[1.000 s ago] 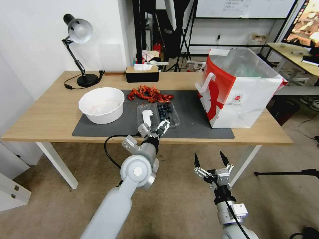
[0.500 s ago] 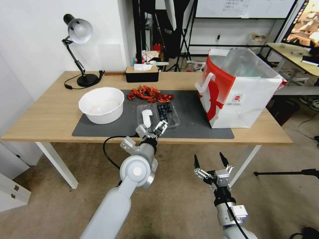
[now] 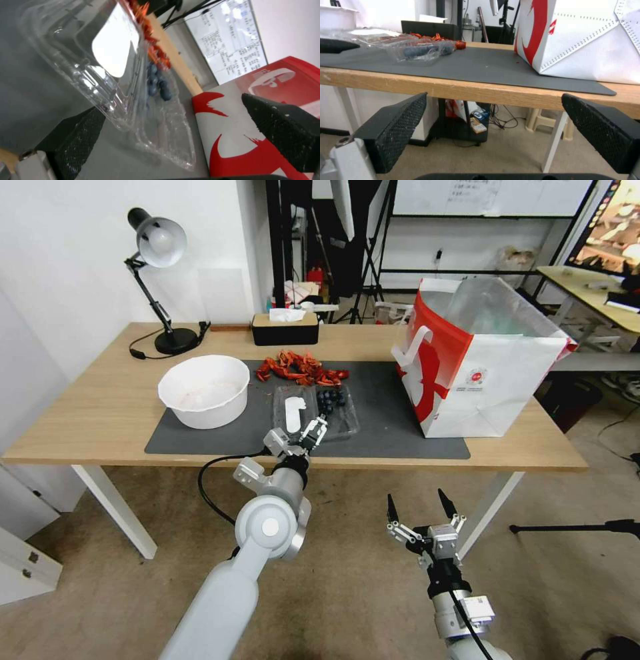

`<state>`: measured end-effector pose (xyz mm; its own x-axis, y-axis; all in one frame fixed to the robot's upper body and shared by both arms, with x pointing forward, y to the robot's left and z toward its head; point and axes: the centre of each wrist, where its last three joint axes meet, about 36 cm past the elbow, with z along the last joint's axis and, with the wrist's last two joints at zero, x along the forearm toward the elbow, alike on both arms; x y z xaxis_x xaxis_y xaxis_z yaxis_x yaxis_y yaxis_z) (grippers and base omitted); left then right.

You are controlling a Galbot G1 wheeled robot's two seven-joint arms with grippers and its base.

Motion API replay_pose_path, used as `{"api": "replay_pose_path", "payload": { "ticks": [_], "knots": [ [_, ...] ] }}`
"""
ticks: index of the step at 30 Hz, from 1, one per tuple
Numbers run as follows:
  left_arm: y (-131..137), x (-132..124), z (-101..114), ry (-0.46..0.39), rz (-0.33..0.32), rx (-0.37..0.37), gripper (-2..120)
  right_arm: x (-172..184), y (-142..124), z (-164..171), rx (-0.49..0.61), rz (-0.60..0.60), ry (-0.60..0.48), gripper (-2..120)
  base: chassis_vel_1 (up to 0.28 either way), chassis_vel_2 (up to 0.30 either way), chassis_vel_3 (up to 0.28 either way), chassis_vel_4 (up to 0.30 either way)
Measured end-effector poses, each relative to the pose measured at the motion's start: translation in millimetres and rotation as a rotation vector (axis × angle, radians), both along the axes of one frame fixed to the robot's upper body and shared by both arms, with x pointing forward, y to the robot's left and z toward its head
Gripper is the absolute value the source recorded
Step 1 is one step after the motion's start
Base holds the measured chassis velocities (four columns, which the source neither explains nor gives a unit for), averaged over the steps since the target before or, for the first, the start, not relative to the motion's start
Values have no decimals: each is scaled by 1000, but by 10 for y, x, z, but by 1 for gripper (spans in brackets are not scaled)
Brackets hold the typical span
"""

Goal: Close the takeout container lid, then place the container into the takeout bag.

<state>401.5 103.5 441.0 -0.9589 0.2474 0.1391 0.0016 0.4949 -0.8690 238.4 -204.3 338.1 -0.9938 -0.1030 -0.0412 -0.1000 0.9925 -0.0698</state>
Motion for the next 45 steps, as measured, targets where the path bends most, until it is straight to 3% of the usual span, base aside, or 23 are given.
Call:
{"api": "replay_pose_path", "payload": {
  "ticks": [7, 24, 30, 35, 45],
  "knots": [
    [-32, -118, -158, -143, 10, 128, 100, -26, 7, -8, -2, 2, 1, 100, 0, 0, 0, 0],
    [11, -49, -122, -294, -34, 159, 100, -58, 4, 18, -9, 6, -2, 100, 0, 0, 0, 0],
    [-29, 81, -44, -377, -105, 152, 100, -69, -17, 39, -15, 1, -5, 100, 0, 0, 0, 0],
    [-69, 125, -22, -390, -139, 158, 100, -70, -23, 42, -16, 0, -6, 100, 0, 0, 0, 0],
    [-287, 421, -97, -404, -307, 219, 100, -61, -50, 80, -21, -4, -14, 100, 0, 0, 0, 0]
  ]
}}
